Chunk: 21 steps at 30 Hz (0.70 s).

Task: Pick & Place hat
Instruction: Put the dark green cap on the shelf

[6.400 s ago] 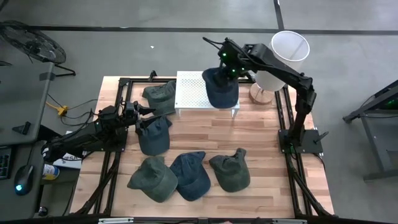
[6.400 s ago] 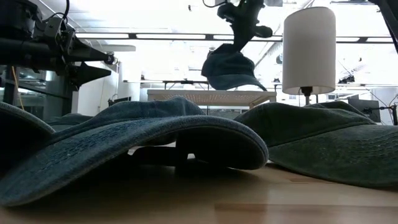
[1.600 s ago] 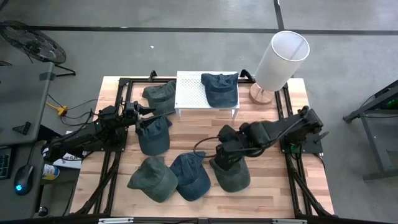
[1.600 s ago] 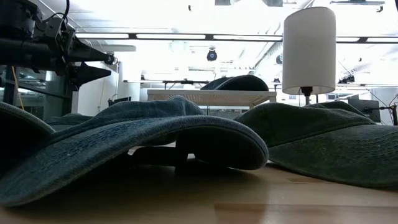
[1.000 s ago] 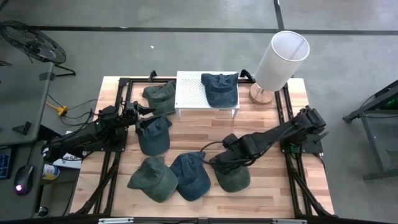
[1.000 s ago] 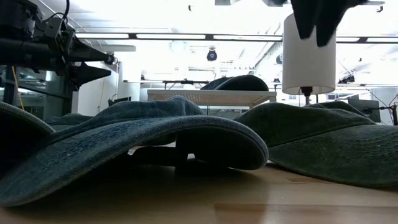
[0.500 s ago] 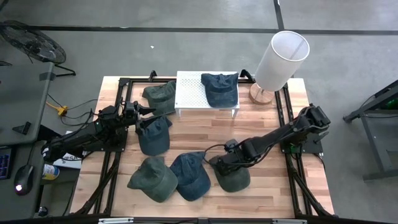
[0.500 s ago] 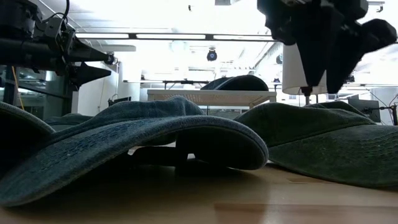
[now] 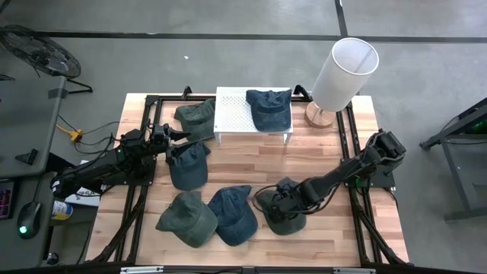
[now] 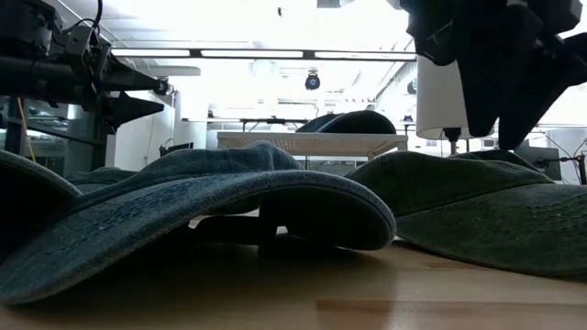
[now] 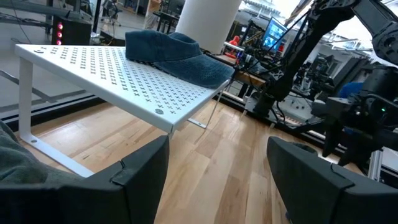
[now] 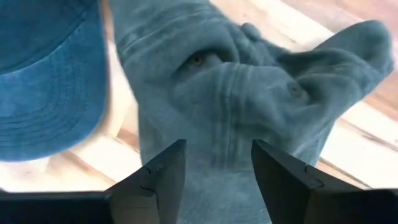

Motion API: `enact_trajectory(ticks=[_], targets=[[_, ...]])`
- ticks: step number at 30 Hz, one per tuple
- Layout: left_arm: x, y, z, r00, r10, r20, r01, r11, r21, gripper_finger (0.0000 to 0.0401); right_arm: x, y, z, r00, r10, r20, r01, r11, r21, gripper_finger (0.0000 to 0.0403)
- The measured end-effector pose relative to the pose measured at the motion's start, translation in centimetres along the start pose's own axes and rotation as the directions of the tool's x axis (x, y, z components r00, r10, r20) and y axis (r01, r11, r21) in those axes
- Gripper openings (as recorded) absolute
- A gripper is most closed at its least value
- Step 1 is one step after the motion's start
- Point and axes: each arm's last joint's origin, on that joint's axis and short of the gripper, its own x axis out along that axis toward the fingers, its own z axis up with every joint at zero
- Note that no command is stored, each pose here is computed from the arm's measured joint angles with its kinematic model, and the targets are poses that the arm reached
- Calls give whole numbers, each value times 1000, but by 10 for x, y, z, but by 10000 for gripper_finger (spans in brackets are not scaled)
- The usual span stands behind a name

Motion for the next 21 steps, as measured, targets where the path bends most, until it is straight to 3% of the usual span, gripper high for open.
enact_trajectory(ticks=[15, 21], targets=[[0, 0, 0, 1000, 0, 0, 0, 1000, 0, 267, 25, 0, -1, 992, -101, 81, 103, 994, -30, 273], [0, 0, 0, 1000, 0, 0, 0, 1000, 0, 267, 41, -8, -3, 995, -86, 46, 86, 996, 8, 273]])
